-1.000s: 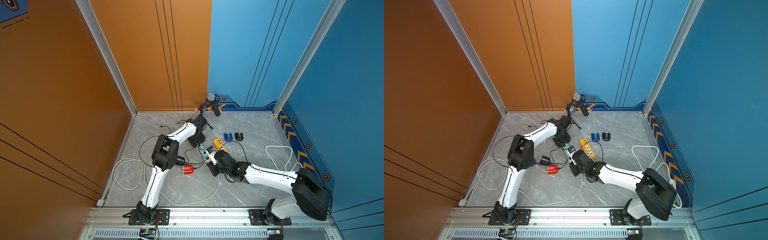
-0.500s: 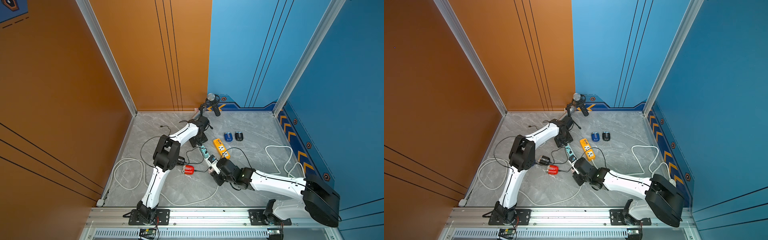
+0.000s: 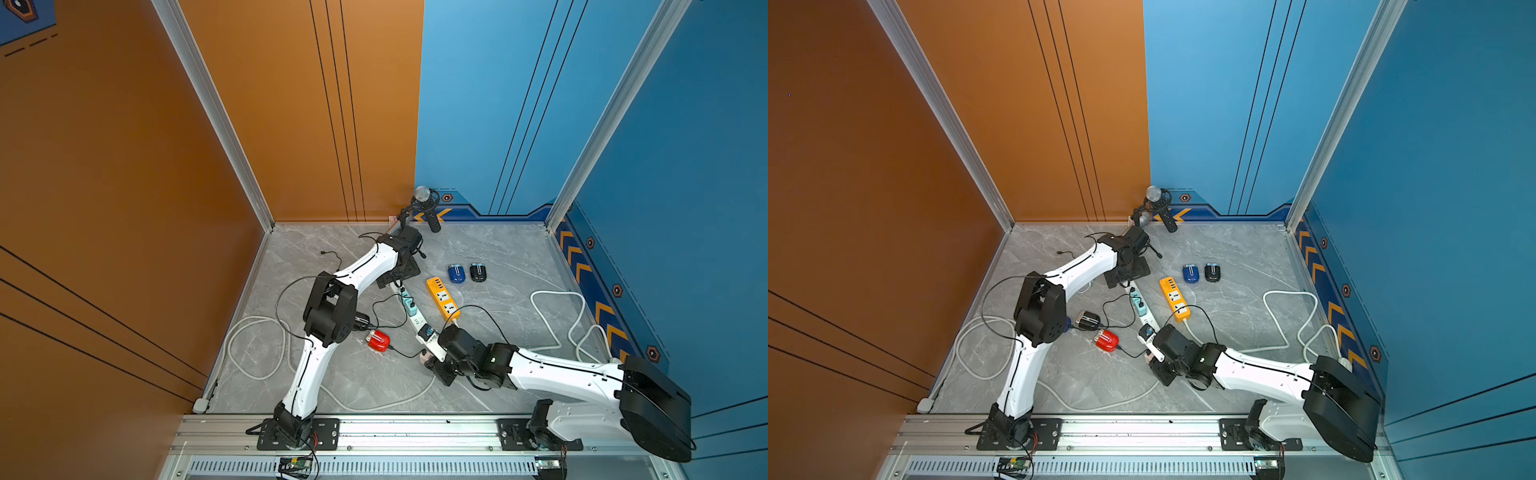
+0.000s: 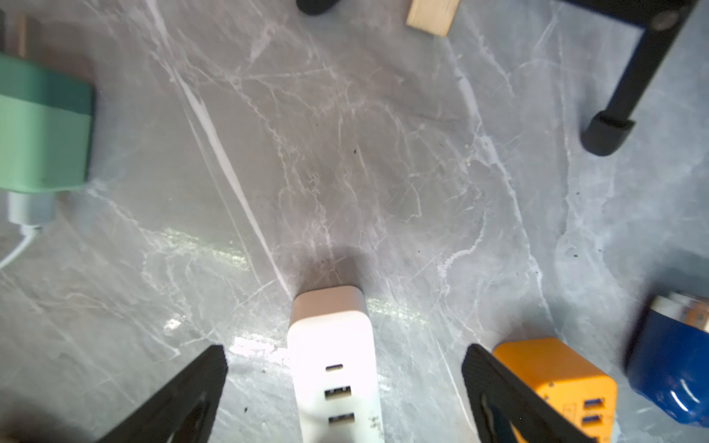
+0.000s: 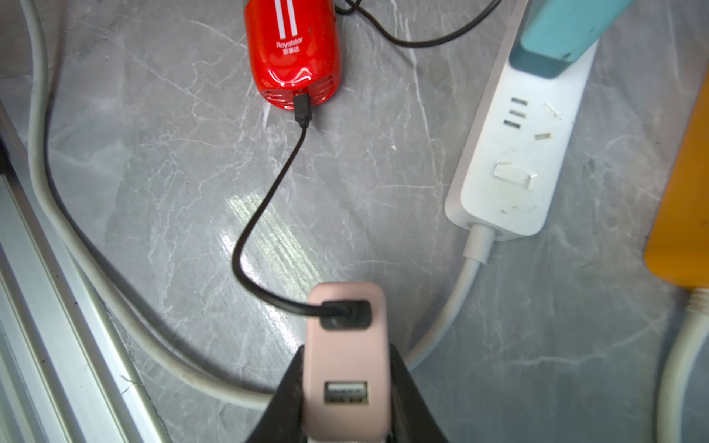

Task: Unplug the electric shaver
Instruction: Place the plug at the center of the board.

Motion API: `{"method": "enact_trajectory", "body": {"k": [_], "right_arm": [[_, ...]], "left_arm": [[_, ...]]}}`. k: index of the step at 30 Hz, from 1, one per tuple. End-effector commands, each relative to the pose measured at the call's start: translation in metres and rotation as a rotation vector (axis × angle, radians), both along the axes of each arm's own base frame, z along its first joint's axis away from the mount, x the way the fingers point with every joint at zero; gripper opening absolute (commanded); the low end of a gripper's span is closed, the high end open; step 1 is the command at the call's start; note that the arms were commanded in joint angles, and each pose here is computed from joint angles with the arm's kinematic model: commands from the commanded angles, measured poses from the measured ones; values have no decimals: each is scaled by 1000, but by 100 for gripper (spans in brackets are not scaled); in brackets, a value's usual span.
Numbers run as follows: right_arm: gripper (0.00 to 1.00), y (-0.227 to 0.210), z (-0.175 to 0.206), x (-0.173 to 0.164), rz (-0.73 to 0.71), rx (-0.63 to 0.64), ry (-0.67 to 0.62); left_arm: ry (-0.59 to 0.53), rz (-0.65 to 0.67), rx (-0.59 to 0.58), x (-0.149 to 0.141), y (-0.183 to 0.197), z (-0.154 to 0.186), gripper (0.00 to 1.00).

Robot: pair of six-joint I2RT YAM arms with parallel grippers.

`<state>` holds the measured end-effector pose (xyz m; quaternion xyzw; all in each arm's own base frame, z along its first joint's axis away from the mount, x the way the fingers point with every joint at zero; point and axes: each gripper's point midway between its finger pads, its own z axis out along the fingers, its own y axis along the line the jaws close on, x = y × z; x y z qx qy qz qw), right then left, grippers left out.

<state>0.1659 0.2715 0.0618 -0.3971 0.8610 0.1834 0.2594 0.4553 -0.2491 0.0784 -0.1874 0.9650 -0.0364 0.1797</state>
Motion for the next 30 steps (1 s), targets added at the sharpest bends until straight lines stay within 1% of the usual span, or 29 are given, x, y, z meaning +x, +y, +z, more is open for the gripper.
{"method": "enact_trajectory", "body": {"k": [1, 7, 12, 14, 17, 19, 22, 26, 30], "right_arm": [[28, 1, -14, -16, 51, -3, 59], [32, 6, -22, -32, 118, 26, 118], [38, 11, -31, -42, 159, 21, 182], [42, 9, -36, -44, 159, 5, 190], [49, 6, -35, -40, 145, 0, 162], [55, 4, -30, -35, 130, 3, 123], [60, -3, -22, -29, 116, -5, 70], [68, -13, -14, -25, 81, -23, 31], [72, -19, -2, -23, 13, -15, 37]], "left_arm": [[-114, -32, 33, 6, 4, 49, 99], [-179, -46, 47, 5, 14, 82, 99], [-207, -31, 51, -5, 32, 102, 99], [-208, -22, 53, -11, 40, 107, 99], [-209, -8, 58, -20, 53, 112, 99], [-211, 0, 61, -26, 60, 116, 99], [-216, 10, 63, -36, 71, 121, 99], [-214, 16, 52, -52, 79, 126, 99], [-205, 33, 26, -74, 85, 128, 99]]}}
